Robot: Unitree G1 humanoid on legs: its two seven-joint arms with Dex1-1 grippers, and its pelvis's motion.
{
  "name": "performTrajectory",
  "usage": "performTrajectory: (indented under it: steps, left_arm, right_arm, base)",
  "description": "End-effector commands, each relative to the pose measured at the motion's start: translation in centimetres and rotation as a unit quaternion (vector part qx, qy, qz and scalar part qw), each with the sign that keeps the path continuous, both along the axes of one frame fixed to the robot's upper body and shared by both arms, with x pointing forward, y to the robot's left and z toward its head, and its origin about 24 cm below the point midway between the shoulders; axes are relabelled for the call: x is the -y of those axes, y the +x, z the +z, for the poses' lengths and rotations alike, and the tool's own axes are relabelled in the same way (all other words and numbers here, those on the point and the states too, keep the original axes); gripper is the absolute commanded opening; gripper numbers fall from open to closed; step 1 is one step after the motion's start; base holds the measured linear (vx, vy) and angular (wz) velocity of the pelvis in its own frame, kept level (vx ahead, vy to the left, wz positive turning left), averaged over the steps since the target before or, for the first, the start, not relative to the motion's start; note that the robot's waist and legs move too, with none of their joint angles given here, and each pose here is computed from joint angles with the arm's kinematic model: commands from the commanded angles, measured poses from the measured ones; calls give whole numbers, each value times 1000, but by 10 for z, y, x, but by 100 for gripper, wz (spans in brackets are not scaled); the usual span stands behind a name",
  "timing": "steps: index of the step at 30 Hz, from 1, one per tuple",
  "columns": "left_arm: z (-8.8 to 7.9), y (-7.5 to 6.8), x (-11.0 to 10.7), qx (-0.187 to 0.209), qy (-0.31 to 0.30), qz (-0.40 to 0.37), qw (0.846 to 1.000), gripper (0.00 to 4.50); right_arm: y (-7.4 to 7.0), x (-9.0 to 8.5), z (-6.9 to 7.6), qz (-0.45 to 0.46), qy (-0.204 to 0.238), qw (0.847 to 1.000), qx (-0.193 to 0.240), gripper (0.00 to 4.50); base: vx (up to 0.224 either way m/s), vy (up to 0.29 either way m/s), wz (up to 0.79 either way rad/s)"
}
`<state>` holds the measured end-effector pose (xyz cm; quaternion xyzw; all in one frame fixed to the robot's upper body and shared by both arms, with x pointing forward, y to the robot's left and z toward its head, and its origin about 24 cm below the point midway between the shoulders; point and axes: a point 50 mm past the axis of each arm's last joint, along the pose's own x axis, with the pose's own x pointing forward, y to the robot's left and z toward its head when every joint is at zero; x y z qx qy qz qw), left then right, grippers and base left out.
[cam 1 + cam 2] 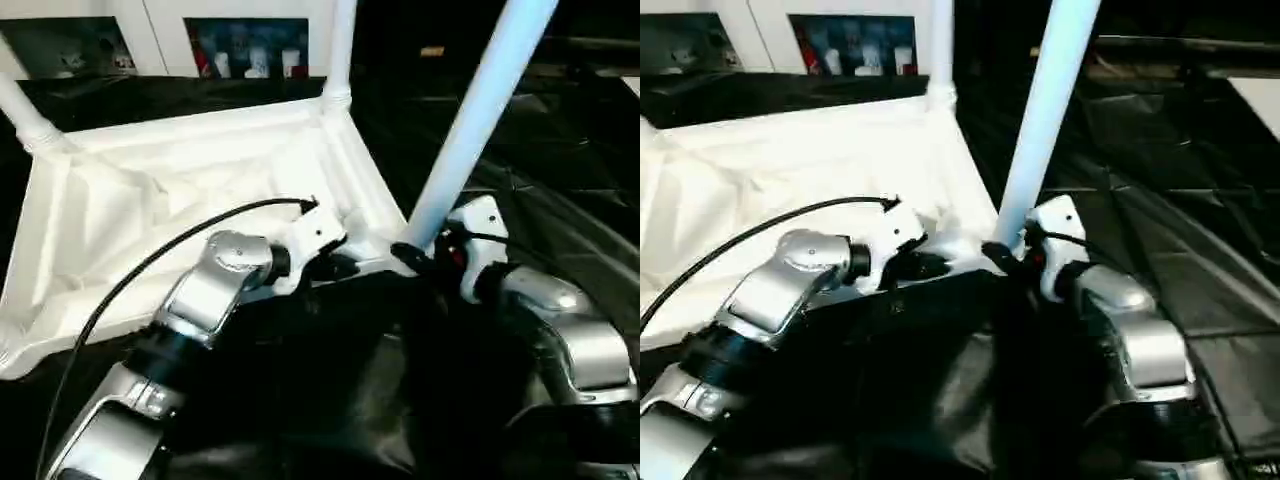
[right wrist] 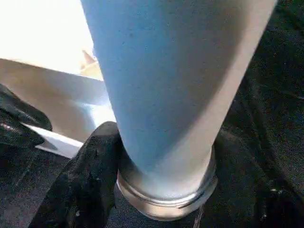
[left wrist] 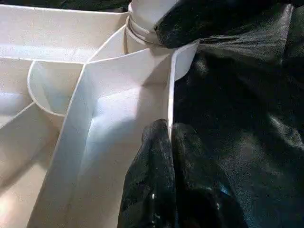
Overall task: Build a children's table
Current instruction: Rotate leg to tighten
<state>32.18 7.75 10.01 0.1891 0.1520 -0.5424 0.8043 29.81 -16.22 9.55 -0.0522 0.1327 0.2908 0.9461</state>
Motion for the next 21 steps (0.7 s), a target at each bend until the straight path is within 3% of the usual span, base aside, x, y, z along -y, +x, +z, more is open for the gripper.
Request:
performTrajectory:
  steps: [1,9,10,15,19,21]
  left_arm:
    - [-3,-1,3,0,10,-5,1000,0]
    - [-5,-6,2,1,13,-35,999,0]
    - [-6,-6,2,2,14,-41,999,0]
    - [-4,-5,3,12,8,-50,999,0]
    - [4,-9,5,8,-29,-69,997,0]
    - [7,-12,5,4,-41,-77,996,44]
  right_arm:
    - [-10,-19,-11,56,25,997,-38,327]
    - [-10,7,6,43,-21,999,-8,370]
    - [-13,20,11,48,-42,998,-2,370]
    - [-31,49,24,91,-89,992,11,370]
    - [-48,69,37,112,-85,990,13,370]
    - [-52,70,40,122,-82,989,11,374]
  base:
    - [0,0,0]
    - [0,0,0]
    - [0,0,0]
    - [0,0,0]
    - [0,0,0]
    - [0,0,0]
